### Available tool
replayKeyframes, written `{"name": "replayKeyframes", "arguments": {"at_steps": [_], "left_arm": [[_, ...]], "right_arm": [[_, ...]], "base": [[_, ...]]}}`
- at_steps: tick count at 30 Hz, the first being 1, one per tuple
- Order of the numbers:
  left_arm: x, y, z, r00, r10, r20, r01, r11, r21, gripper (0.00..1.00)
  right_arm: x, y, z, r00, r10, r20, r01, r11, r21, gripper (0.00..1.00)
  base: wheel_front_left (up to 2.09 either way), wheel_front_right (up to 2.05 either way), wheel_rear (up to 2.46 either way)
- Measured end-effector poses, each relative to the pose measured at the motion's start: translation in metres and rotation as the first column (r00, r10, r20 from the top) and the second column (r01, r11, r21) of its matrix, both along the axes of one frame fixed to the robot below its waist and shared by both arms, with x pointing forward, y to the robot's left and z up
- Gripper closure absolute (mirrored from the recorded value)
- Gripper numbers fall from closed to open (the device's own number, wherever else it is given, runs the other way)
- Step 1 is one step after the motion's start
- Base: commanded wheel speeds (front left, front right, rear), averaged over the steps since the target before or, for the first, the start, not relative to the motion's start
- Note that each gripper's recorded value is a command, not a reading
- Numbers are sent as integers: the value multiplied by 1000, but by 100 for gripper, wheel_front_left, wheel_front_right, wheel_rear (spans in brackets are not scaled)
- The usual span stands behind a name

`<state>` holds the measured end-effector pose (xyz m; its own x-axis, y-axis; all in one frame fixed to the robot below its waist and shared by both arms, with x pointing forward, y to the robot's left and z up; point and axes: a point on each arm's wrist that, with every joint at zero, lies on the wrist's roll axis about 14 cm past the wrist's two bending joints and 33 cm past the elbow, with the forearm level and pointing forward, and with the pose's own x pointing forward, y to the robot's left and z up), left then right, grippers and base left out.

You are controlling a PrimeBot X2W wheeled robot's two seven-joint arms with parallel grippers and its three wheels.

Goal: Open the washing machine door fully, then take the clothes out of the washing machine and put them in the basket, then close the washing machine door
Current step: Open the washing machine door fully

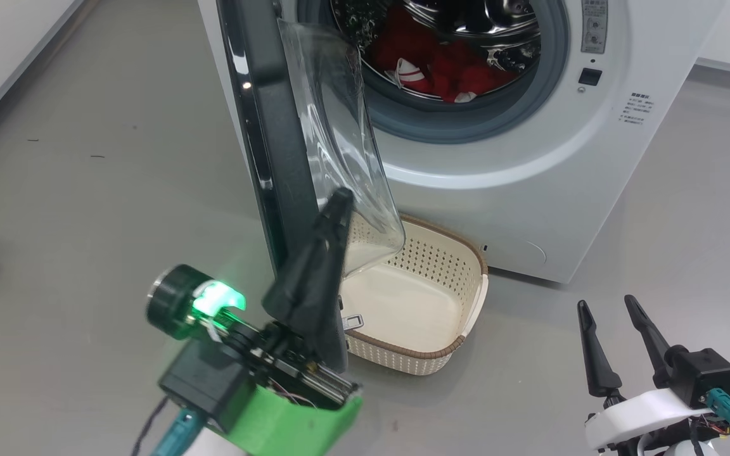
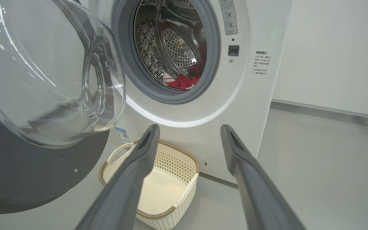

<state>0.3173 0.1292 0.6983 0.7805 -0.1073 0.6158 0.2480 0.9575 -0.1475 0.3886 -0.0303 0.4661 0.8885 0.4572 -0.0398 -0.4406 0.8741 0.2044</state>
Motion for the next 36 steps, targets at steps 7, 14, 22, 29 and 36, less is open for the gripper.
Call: {"name": "replayKeyframes", "arguments": {"at_steps": [7, 14, 22, 29, 36], "left_arm": [[-1, -59, -49, 959, -214, -186, 219, 976, 6, 100], [1, -78, -106, 878, -257, -404, 272, 962, -20, 100], [8, -58, -137, 844, -178, -507, 186, 982, -34, 100], [12, -42, -151, 828, -113, -549, 116, 993, -30, 100], [11, -35, -159, 815, -84, -573, 84, 996, -26, 100]], "right_arm": [[2, -6, -4, 1000, -14, -6, 14, 1000, -7, 0], [3, -8, -6, 1000, -20, -10, 20, 1000, -7, 0], [6, -11, -6, 999, -31, -10, 31, 999, -7, 0], [8, -7, -5, 1000, -18, -3, 18, 1000, -5, 0], [8, -7, -5, 1000, -19, -4, 19, 1000, -1, 0]], "base": [[0, 0, 0], [0, 0, 0], [0, 0, 0], [0, 0, 0], [0, 0, 0]]}}
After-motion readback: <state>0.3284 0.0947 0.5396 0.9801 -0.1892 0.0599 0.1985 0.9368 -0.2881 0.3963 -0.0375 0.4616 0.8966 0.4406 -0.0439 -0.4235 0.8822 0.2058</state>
